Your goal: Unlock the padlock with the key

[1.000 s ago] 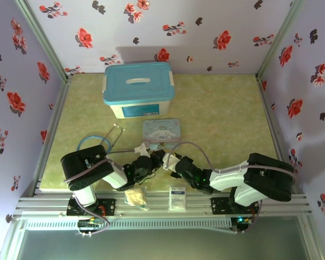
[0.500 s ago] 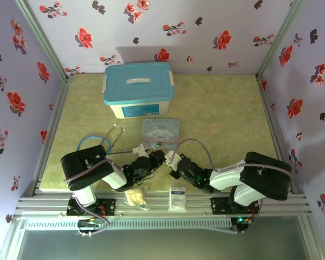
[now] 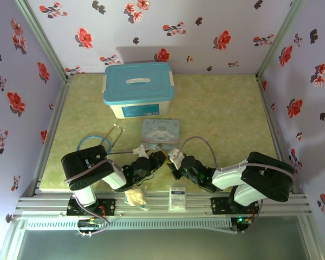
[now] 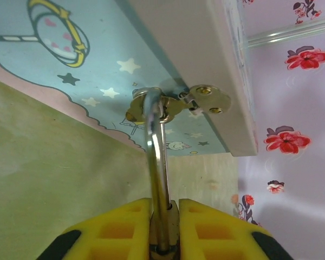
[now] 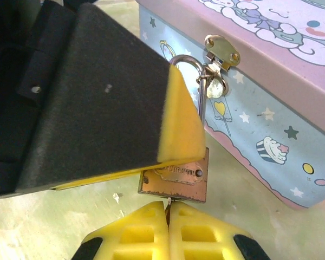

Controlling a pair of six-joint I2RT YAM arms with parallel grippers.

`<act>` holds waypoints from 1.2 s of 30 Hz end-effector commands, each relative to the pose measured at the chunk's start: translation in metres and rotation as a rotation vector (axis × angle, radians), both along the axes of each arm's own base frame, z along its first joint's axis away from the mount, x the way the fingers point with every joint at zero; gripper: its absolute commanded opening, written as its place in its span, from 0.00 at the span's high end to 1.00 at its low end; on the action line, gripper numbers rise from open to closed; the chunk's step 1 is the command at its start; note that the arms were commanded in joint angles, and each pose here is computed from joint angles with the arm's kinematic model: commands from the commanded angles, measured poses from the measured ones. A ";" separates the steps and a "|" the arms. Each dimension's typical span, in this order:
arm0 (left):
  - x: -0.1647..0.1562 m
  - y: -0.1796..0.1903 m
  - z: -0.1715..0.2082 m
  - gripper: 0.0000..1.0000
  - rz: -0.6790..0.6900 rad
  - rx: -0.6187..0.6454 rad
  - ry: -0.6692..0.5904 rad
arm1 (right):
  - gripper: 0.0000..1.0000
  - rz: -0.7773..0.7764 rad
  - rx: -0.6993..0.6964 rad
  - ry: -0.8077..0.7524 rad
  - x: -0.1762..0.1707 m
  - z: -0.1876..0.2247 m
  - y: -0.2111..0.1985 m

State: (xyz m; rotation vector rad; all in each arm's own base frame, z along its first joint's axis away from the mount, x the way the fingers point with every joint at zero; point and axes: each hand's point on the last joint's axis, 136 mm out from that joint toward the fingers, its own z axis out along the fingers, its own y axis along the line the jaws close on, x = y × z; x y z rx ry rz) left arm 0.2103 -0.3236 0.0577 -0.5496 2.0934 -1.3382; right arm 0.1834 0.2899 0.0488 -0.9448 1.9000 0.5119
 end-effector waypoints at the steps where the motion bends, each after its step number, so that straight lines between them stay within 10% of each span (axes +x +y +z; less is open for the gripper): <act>1: -0.001 -0.009 0.006 0.84 -0.025 -0.024 -0.030 | 0.98 -0.009 0.053 -0.007 0.003 0.013 0.014; 10: -0.003 -0.010 -0.004 0.85 -0.054 0.007 -0.002 | 0.93 -0.010 0.066 0.007 -0.001 0.010 0.022; 20: -0.003 0.022 -0.040 0.93 -0.084 0.179 0.113 | 0.53 -0.090 0.136 0.012 0.001 0.023 0.000; 36: -0.005 0.058 -0.045 0.79 -0.240 0.637 0.208 | 0.54 -0.437 0.086 -0.105 0.042 0.043 -0.057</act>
